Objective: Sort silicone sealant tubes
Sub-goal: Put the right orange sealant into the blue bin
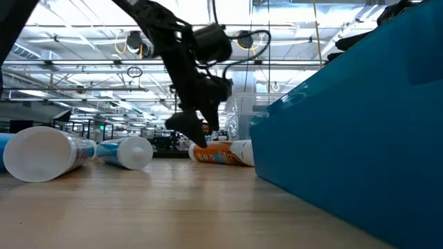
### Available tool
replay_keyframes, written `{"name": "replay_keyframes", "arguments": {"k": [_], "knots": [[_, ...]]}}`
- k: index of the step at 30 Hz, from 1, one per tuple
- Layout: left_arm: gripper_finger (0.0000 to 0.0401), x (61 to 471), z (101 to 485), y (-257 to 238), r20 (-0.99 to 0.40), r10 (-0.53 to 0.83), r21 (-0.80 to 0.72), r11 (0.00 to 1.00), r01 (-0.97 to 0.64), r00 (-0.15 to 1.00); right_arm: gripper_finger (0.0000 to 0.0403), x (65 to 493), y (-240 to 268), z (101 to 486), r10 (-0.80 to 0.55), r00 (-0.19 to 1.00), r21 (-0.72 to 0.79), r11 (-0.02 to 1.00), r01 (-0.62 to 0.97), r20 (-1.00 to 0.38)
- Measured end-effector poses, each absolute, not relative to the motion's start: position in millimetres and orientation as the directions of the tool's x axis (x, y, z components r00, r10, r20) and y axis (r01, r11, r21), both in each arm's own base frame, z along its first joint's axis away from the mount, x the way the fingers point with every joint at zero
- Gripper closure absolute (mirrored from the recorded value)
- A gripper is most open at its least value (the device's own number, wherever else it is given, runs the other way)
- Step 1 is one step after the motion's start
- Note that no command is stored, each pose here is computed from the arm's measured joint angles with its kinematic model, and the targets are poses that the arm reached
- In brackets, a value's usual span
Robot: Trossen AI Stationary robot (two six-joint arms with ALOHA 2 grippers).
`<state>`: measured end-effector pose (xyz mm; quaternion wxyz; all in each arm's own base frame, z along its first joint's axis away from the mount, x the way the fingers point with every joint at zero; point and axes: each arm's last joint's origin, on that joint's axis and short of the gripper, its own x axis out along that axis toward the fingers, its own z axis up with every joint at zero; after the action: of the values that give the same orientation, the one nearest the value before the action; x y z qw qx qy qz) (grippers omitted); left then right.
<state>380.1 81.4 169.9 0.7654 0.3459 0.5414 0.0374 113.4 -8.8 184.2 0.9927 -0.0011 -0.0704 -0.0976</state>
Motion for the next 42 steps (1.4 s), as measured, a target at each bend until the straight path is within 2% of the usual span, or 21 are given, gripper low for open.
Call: {"name": "replay_keyframes", "arguments": {"k": [4,15,20,25,30,42], "knots": [[0.0041,386,166,95,-0.820,0.434,0.554,0.765,0.327,0.373,0.0144,113,-9,184,-0.193,0.972,0.011,0.981,0.194,0.136],[0.0041,380,139,121,-0.907,0.301,0.397,0.842,0.364,0.294,0.0144,114,-9,183,-0.193,0.972,0.010,0.981,0.194,0.130],[0.0041,372,137,117,-0.947,0.224,0.291,0.903,0.317,0.230,0.0145,114,-9,183,-0.196,0.972,0.011,0.981,0.196,0.130],[0.0041,364,143,100,-0.980,0.072,0.118,0.959,0.257,0.183,0.0144,114,-9,183,-0.196,0.972,0.010,0.980,0.197,0.131],[0.0041,361,142,80,-0.985,-0.089,-0.053,0.970,0.236,0.145,0.0145,114,-9,183,-0.196,0.972,0.010,0.980,0.197,0.131],[0.0041,379,145,41,-0.960,-0.104,-0.074,0.990,0.123,0.259,0.0145,114,-9,183,-0.196,0.972,0.010,0.980,0.197,0.130]]}}
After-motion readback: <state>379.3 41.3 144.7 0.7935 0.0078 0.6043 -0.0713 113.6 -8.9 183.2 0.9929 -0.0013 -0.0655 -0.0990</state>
